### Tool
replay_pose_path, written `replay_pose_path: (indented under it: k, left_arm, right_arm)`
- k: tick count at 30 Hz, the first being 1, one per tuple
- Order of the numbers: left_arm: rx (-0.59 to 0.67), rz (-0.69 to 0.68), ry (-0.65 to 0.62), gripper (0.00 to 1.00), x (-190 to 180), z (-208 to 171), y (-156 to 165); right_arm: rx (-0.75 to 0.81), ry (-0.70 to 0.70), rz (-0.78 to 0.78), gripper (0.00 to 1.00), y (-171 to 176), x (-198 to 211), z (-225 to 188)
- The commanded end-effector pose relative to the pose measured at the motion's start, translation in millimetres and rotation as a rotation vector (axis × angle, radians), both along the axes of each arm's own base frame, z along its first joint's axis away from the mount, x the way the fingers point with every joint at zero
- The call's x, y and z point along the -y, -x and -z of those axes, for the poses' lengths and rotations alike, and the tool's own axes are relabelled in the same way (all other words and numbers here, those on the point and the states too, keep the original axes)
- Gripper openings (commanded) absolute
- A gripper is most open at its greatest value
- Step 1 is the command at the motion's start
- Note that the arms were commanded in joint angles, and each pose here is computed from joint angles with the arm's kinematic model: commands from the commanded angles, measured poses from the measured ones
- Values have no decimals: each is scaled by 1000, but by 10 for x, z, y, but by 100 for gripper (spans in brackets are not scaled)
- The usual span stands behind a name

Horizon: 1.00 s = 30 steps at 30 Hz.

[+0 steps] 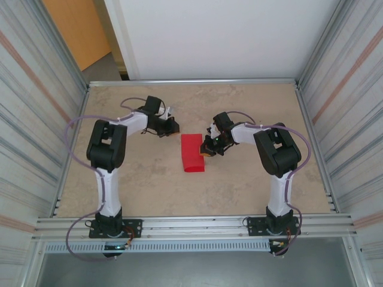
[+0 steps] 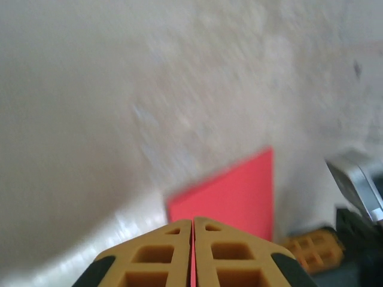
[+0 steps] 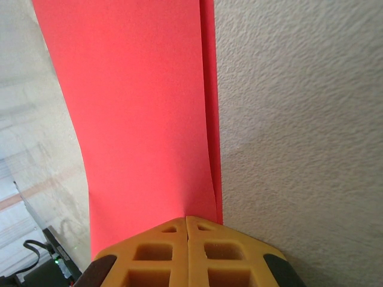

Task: Fold a paper plane with a square sheet of paper (pick it up from the middle)
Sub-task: First fold the square sheet of paper in half at the center of the table.

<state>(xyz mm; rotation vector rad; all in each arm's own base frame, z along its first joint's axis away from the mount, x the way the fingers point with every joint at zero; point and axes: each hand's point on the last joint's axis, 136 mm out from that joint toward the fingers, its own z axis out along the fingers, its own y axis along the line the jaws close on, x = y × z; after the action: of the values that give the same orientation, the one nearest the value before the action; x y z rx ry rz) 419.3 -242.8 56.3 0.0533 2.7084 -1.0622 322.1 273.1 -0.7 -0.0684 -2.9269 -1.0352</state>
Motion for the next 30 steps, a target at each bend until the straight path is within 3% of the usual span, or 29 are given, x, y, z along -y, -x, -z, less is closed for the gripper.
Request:
replay_pose_path:
  k: [1,6,10,20,30]
  left_arm:
    - [36,27,80,10,228,-389,347]
    - [-92,51,179,10,476,-239,868]
    - [-174,75,159,10,550,-37,1107]
    - [-262,34,81,10,391,329,1183]
    - [-330,-25,-60,9,-11,622,1277]
  right_arm:
    - [-327,547,17,3,1006,1035,1159]
    - [-332,549,15,3,1020,1035,1172]
    - [-328,548,14,3,1007,1023,1171]
    - [-329,557,13,3,1020,1039,1178]
    - [-320,581,27,3,1001,1082,1168]
